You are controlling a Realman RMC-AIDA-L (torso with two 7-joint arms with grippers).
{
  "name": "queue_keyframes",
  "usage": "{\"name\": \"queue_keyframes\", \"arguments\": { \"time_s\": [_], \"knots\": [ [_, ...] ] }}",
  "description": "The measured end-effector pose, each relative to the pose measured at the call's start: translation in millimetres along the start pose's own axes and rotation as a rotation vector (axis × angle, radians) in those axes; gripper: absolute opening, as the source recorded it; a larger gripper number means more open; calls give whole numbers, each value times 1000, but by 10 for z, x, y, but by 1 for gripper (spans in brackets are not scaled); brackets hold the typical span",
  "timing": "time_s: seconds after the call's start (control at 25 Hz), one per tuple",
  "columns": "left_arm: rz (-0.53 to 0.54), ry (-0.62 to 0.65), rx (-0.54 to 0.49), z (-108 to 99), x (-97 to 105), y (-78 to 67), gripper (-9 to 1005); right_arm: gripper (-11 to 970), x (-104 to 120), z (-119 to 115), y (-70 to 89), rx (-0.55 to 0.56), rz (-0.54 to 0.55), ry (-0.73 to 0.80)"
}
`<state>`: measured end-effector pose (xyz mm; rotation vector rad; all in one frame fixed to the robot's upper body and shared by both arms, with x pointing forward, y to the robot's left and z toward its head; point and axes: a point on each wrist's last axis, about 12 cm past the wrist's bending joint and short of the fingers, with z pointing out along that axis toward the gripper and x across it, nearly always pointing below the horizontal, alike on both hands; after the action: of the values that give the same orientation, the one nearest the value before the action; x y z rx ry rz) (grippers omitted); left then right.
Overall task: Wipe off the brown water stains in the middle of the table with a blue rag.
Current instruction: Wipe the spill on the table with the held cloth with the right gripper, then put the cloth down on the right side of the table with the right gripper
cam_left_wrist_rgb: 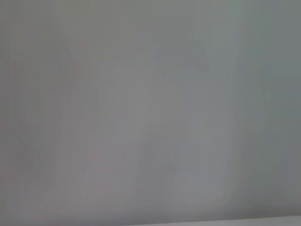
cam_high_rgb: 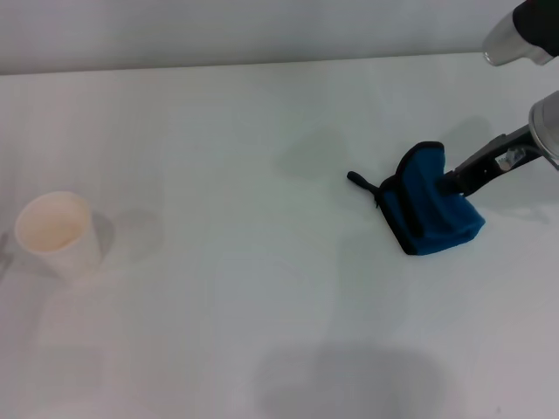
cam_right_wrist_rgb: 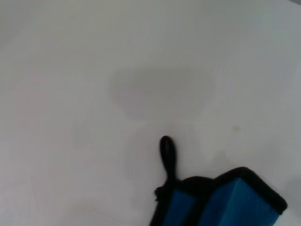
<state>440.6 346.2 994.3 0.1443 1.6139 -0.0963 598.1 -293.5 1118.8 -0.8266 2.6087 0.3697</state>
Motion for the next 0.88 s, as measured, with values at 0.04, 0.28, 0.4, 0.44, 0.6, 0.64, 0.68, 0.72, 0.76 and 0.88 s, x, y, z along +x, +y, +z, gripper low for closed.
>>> {"name": "queue_keyframes", "arguments": {
  "time_s": [0.04, 0.28, 0.4, 0.44, 0.6, 0.64, 0.68, 0.72, 0.76, 0.88],
  "knots": [
    [1, 0, 0, 0, 0, 0, 883, 81, 0, 11, 19, -11, -17, 2],
    [1, 0, 0, 1, 0, 0, 883, 122, -27, 68, 87, -38, -58, -14],
    [2, 1, -1, 0, 1, 1, 882, 143, -31, 64, 60, -26, -40, -27],
    [2, 3, -1, 0, 3, 2, 882, 149, -31, 61, 56, -25, -39, -30],
    [3, 11, -3, 10, 10, 6, 882, 298, 0, 46, 21, -9, -29, -41],
    [3, 11, -3, 17, 7, 6, 882, 366, 9, 28, 1, 0, -22, -51],
    [4, 10, -2, 22, 5, 6, 882, 416, 17, 12, -14, 5, -16, -59],
    [5, 9, -1, 30, 1, 7, 882, 466, 27, -11, -34, 12, -9, -68],
    [5, 8, 0, 36, -1, 6, 882, 515, 37, -48, -59, 22, -2, -82],
    [6, 6, 3, 48, -6, 3, 882, 636, 82, -205, -147, 66, 21, -137]
  ]
}}
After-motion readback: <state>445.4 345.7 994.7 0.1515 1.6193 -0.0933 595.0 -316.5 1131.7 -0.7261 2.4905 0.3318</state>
